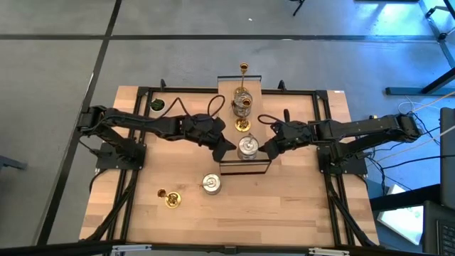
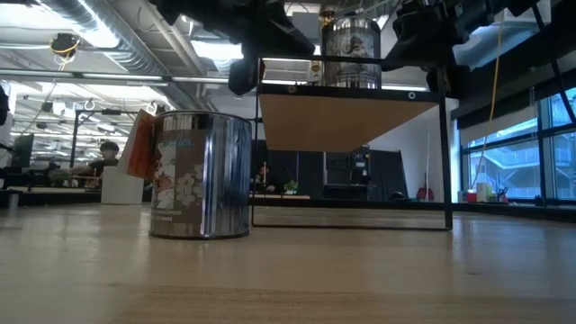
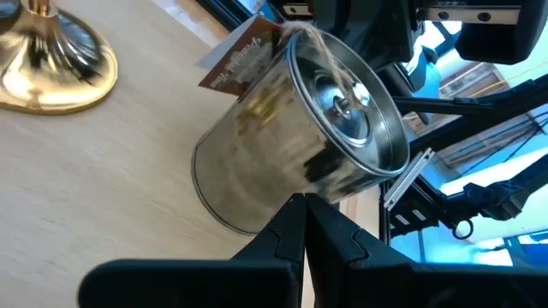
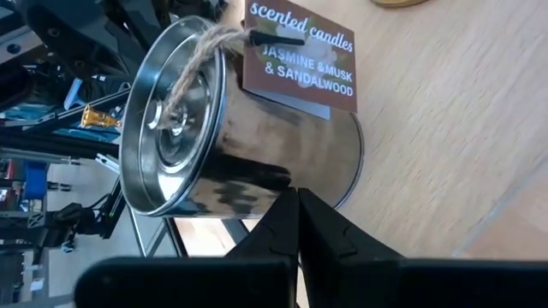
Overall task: Pick & Place candle stick holders
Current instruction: Put the right silver scented candle on the shelf, then put the silver scented candle on the shelf
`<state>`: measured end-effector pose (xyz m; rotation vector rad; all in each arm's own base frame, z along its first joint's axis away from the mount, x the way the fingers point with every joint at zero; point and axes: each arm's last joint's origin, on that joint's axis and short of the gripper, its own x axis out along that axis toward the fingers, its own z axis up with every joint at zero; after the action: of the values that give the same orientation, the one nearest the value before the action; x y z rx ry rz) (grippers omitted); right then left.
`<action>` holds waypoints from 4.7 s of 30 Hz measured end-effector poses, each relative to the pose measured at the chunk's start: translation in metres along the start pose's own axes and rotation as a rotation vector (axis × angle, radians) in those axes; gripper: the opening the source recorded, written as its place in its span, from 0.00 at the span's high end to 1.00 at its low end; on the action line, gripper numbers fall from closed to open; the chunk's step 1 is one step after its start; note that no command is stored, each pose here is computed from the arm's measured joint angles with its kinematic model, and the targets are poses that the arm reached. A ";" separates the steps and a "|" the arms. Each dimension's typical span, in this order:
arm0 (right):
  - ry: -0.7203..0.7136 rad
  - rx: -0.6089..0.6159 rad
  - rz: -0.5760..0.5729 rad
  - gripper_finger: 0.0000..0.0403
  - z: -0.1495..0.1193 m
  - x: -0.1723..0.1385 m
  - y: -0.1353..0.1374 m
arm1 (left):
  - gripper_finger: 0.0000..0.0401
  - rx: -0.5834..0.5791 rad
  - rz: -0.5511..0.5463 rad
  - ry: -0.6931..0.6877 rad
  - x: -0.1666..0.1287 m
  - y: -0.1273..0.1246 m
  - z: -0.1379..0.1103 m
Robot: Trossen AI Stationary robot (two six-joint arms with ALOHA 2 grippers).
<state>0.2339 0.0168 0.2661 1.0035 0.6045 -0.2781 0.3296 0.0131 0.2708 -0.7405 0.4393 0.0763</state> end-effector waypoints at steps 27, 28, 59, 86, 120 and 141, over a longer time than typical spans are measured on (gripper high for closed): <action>0.023 -0.004 0.037 0.99 0.005 0.000 -0.001 | 1.00 -0.040 -0.110 0.075 0.026 0.007 -0.008; 0.019 -0.007 0.035 0.99 0.006 0.000 -0.001 | 1.00 -0.039 -0.113 0.073 0.026 0.007 -0.008; 0.002 -0.008 -0.060 1.00 0.014 0.007 -0.014 | 1.00 -0.044 -0.050 0.056 0.022 0.025 0.004; -0.068 -0.032 -0.058 1.00 0.030 0.006 -0.020 | 1.00 -0.066 -0.002 0.078 0.019 0.038 0.008; -0.079 -0.033 -0.060 1.00 0.032 0.001 -0.021 | 1.00 -0.050 0.045 0.038 0.004 0.036 0.015; -0.220 -0.164 -0.180 1.00 0.071 -0.076 0.042 | 1.00 -0.001 0.153 -0.001 -0.022 0.032 0.021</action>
<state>0.2179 -0.0264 0.3683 0.7495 0.5085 -0.4835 0.3102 0.0528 0.2728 -0.7069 0.4945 0.2206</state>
